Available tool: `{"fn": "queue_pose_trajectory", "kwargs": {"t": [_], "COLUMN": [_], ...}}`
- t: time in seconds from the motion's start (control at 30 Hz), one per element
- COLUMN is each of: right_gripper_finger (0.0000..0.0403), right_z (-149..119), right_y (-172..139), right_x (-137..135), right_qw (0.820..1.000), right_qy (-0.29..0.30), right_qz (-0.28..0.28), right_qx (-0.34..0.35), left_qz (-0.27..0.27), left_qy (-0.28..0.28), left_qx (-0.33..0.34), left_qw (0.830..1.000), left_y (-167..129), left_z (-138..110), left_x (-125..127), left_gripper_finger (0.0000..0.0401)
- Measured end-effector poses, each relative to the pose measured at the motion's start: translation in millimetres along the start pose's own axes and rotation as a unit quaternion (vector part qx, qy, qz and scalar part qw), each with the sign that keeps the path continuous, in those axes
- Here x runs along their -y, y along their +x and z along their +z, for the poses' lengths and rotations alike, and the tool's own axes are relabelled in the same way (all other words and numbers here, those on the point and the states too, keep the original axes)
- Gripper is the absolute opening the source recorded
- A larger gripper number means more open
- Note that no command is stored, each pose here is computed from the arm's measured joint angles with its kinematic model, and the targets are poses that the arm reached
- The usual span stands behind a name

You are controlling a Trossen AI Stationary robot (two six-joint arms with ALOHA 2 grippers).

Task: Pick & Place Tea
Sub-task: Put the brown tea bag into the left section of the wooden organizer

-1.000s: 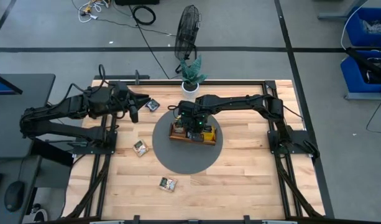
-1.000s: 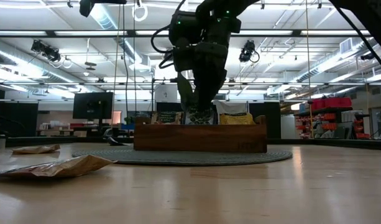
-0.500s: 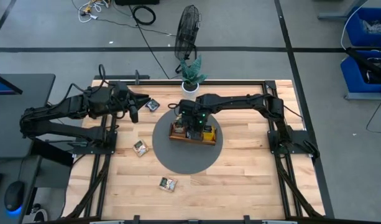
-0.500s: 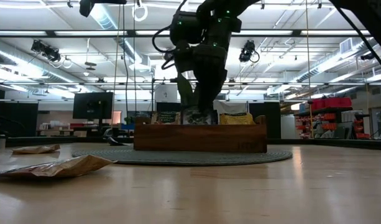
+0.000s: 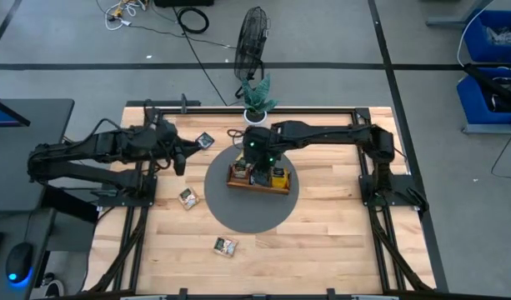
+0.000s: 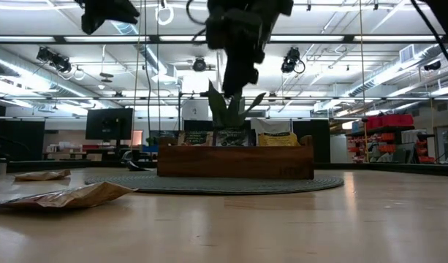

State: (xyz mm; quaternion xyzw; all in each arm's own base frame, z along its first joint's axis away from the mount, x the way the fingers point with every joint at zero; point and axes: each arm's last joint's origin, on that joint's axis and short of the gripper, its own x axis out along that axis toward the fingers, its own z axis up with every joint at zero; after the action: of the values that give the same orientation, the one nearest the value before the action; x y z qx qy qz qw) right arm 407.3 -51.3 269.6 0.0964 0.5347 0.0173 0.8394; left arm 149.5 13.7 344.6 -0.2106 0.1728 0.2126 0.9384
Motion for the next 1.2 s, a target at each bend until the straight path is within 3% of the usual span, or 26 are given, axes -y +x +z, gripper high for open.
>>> {"fn": "queue_pose_trajectory", "kwargs": {"t": [0.23, 0.47, 0.6, 0.73, 0.9, 1.1, 1.2], "right_gripper_finger": [0.0129, 0.0128, 0.0128, 0.0128, 0.0128, 0.0128, 0.0128], "right_z": [4, 10, 10, 9, 10, 10, 10], "right_y": [-40, -63, -64, -63, -62, -61, -61], "right_x": [-6, -19, -27, -36, -46, -52, -53], "right_qw": [0.997, 0.989, 0.987, 0.987, 0.986, 0.986, 0.986], "right_qy": [-0.012, -0.038, -0.044, -0.052, -0.052, -0.047, -0.043], "right_qz": [-0.02, -0.009, 0.002, 0.011, 0.02, 0.026, 0.028], "right_qx": [0.075, 0.146, 0.154, 0.15, 0.158, 0.16, 0.161], "left_qz": [-0.057, -0.043, -0.014, 0.05, 0.134, 0.162, 0.181], "left_qy": [-0.078, -0.138, -0.179, -0.213, -0.281, -0.326, -0.352], "left_qx": [-0.076, -0.155, -0.185, -0.206, -0.244, -0.263, -0.273], "left_qw": [0.992, 0.977, 0.966, 0.954, 0.918, 0.894, 0.877], "left_y": [21, 31, 35, 33, 31, 33, 34], "left_z": [-41, -91, -112, -127, -144, -157, -166], "left_x": [8, 7, 2, -7, -21, -28, -33], "left_gripper_finger": [0.0085, 0.0085, 0.0085, 0.0085, 0.0085, 0.0089, 0.0112]}}
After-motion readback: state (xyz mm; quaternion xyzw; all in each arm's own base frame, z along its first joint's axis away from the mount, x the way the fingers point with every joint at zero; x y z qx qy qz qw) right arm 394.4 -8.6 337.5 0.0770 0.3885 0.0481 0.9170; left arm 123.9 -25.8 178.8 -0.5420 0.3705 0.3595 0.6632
